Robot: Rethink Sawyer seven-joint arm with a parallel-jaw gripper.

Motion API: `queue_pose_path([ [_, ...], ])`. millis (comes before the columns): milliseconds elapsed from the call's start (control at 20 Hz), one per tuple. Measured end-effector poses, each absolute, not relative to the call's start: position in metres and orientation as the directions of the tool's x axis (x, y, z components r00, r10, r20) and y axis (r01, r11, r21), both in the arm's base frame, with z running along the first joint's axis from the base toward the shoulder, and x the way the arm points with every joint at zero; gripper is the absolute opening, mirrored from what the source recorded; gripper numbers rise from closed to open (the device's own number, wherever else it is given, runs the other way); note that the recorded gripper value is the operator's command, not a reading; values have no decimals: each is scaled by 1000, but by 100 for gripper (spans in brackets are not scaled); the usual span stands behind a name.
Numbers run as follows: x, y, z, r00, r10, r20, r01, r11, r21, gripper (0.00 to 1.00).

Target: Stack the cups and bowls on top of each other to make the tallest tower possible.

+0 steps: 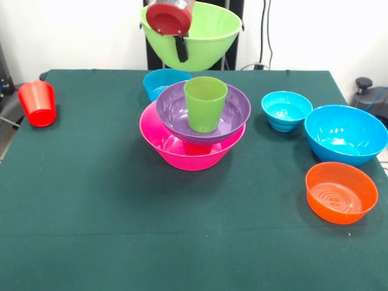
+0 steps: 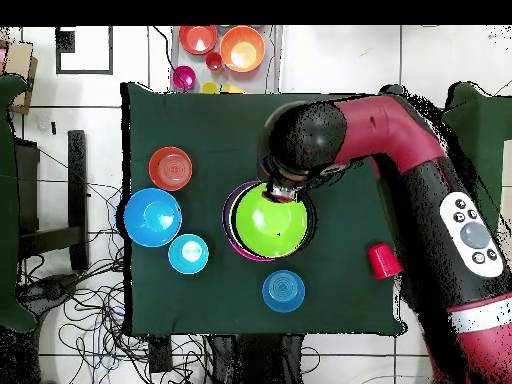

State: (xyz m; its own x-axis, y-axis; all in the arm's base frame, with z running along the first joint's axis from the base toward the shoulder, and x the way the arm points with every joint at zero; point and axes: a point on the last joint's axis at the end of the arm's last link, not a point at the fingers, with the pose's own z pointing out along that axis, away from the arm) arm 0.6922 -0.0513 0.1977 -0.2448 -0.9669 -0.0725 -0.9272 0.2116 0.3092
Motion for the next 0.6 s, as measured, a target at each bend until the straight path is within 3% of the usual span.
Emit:
queue_pose_path([
  [600, 701, -53, 166, -281, -951, -131, -910, 220, 352, 0],
])
